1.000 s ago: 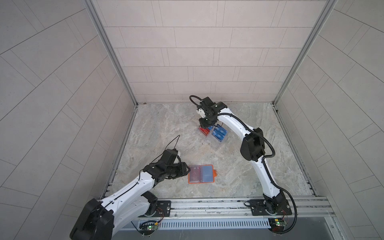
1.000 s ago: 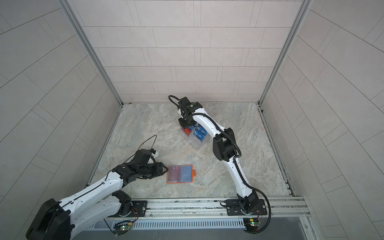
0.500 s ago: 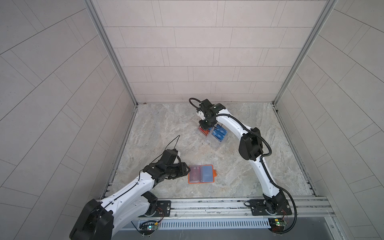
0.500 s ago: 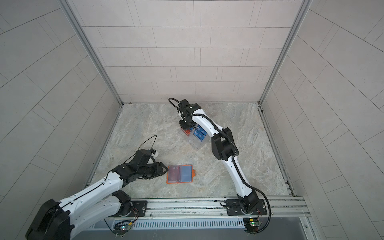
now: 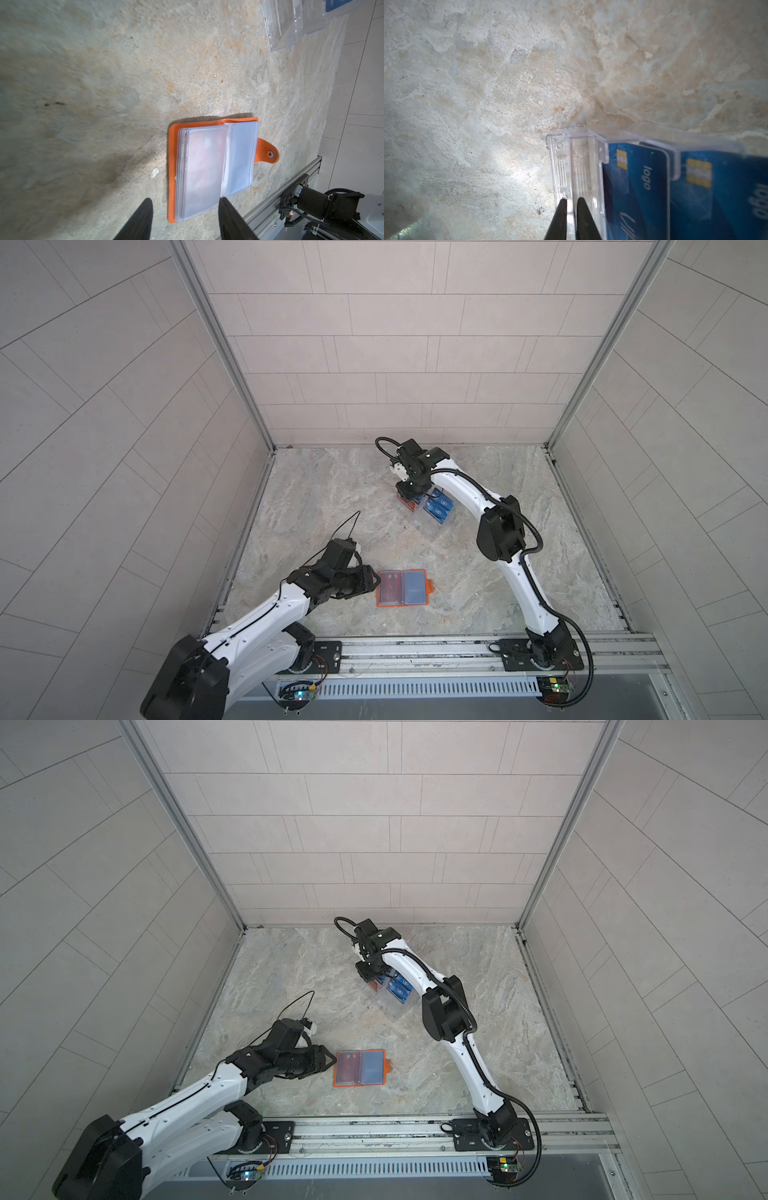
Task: Put the credit cards into the card holder
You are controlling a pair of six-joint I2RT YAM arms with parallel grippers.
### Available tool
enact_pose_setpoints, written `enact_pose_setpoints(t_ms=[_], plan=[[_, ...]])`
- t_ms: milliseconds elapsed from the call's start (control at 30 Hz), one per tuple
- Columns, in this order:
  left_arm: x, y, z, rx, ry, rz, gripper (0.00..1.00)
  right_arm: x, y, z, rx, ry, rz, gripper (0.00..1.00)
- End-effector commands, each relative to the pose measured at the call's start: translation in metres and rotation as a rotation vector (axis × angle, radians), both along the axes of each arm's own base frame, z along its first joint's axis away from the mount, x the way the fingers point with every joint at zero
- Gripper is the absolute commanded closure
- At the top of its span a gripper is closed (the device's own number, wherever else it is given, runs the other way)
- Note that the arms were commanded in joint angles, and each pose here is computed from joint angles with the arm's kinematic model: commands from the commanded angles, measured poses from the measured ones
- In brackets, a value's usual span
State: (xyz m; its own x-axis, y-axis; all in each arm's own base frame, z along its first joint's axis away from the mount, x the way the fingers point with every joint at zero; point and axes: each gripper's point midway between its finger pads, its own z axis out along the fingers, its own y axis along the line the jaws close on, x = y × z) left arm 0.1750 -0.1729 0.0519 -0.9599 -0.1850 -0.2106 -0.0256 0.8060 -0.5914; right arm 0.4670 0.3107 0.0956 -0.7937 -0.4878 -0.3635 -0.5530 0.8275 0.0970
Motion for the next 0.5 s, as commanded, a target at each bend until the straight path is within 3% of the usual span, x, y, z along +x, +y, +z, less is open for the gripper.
enact_pose_setpoints(t_ms=[0,467], plan=[[-0.0014,0.0041,-0.004,0.022,0.004,-0.001,0.44,-0.0017,0.0018,-0.0022,-0.018,-0.004,0.031,0.87],[-0.0036,0.0091,-0.0059,0.034,0.017,0.03,0.45,-0.002,-0.0001,0.0034,-0.031,-0.023,0.097,0.99]])
